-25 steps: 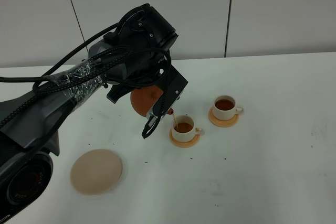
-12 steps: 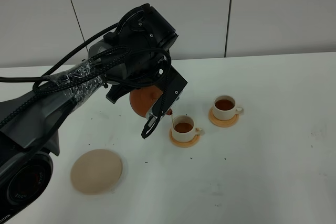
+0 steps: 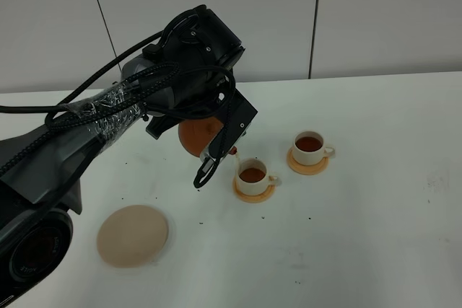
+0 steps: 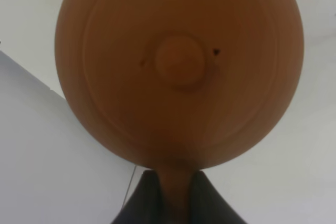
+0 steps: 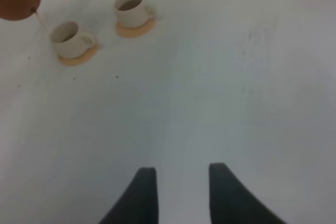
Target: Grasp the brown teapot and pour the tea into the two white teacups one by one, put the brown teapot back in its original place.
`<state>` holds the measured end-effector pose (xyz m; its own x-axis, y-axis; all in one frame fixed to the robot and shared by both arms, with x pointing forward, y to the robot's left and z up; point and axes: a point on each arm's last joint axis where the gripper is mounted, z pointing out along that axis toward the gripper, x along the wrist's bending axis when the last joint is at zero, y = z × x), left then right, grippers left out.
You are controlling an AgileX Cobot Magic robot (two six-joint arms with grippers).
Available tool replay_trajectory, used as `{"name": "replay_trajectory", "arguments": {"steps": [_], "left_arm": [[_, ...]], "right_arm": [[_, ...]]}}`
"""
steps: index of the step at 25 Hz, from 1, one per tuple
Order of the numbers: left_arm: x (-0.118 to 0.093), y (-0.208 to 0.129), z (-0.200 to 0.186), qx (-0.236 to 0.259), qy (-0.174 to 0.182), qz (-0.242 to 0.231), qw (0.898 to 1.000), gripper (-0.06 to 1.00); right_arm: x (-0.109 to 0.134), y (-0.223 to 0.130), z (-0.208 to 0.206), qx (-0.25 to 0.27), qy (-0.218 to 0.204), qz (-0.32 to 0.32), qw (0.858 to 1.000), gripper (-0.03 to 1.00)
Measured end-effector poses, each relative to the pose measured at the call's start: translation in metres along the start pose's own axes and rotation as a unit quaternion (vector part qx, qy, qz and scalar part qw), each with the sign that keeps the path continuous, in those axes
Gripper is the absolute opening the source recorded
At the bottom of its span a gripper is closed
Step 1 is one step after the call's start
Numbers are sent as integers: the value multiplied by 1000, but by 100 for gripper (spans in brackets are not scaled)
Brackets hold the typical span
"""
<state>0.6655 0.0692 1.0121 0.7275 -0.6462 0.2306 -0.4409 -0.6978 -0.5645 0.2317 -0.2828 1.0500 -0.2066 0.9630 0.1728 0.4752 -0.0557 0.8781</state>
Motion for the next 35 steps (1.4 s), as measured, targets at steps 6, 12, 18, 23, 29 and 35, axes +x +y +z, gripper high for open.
{"name": "replay_trajectory", "arguments": {"steps": [6,12,18,23,29,35], "left_arm": [[2,0,0,-1,9,0,1000,17],[3,1,0,-6,16,-2,1000,17],[3,4,4,-8,15,-3,1000,17],[3,6,5,-12,14,-7,1000,17],[3,6,5,-13,14,-8,1000,17],[3,6,5,-14,14,-11,1000,17]], "right_arm": [[0,0,0,0,0,0,1000,24],[0,0,0,0,0,0,1000,24],[0,0,0,0,0,0,1000,24],[0,0,0,0,0,0,1000,24],[0,0,0,0,0,0,1000,24],[0,0,0,0,0,0,1000,24]]}}
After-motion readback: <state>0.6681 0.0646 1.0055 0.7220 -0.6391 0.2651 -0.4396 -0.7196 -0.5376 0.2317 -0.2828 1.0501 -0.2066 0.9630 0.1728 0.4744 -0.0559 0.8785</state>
